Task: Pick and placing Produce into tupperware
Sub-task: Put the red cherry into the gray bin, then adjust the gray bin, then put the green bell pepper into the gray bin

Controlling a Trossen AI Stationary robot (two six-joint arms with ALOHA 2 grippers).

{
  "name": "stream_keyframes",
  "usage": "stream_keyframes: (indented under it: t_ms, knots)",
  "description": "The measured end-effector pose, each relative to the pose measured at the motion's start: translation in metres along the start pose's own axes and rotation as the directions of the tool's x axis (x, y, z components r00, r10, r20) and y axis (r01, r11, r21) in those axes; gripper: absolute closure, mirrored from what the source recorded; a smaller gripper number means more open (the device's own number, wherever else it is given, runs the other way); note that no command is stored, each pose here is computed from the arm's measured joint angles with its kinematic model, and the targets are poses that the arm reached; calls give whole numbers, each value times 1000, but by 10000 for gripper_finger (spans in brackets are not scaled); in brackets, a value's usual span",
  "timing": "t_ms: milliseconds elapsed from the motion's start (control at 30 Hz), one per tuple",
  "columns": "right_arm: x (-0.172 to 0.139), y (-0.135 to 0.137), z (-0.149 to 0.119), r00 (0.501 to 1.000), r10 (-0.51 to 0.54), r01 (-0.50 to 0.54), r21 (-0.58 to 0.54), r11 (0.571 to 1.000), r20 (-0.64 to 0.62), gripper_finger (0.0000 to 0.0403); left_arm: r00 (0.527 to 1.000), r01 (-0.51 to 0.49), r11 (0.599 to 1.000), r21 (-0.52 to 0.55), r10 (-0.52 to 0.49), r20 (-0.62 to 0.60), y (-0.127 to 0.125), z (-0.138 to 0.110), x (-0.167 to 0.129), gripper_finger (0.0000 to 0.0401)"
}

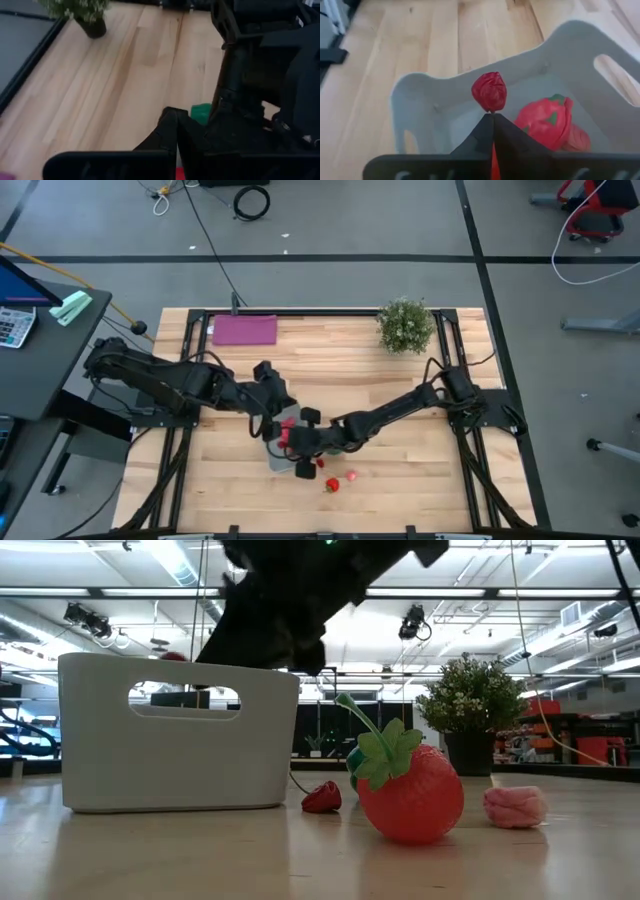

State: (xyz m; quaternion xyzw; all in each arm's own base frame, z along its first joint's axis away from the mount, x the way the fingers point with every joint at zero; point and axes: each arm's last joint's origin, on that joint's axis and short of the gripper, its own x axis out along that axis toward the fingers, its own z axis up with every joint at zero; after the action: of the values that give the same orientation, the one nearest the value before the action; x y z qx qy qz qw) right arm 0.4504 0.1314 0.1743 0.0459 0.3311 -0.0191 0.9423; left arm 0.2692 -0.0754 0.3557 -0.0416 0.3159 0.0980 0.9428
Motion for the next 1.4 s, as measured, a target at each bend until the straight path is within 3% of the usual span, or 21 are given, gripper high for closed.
stream_keyframes:
  t_ms: [233, 467, 800, 900, 1000, 1133, 1400]
  knots:
    - [2, -7, 1, 999, -19, 19, -2, 1000, -26, 352, 997, -15, 1000, -10, 14, -77, -5, -10, 0, 388]
    - [-13, -7, 7, 998, -26, 25, -10, 1000, -56, 314, 998, -10, 1000, 4, 11, -70, -11, -12, -3, 393]
    - [-69, 22, -21, 924, -117, 108, -45, 993, -364, 306, 995, -21, 999, -36, 18, -101, -12, -17, -5, 384]
    - [-83, 38, -29, 924, -175, 153, -90, 984, -340, 306, 992, -30, 999, -29, 27, -121, -12, -19, -4, 389]
    - [-93, 49, -30, 935, -253, 197, -230, 953, -248, 304, 992, -32, 999, -13, 30, -126, -11, -19, -4, 384]
    - [-104, 50, -15, 954, -264, 230, -218, 948, -142, 288, 992, -29, 1000, 1, 29, -124, -11, -19, -4, 368]
    - [-132, 47, -22, 919, -308, 241, -268, 933, -245, 240, 990, -30, 1000, 2, 30, -138, -12, -21, -5, 332]
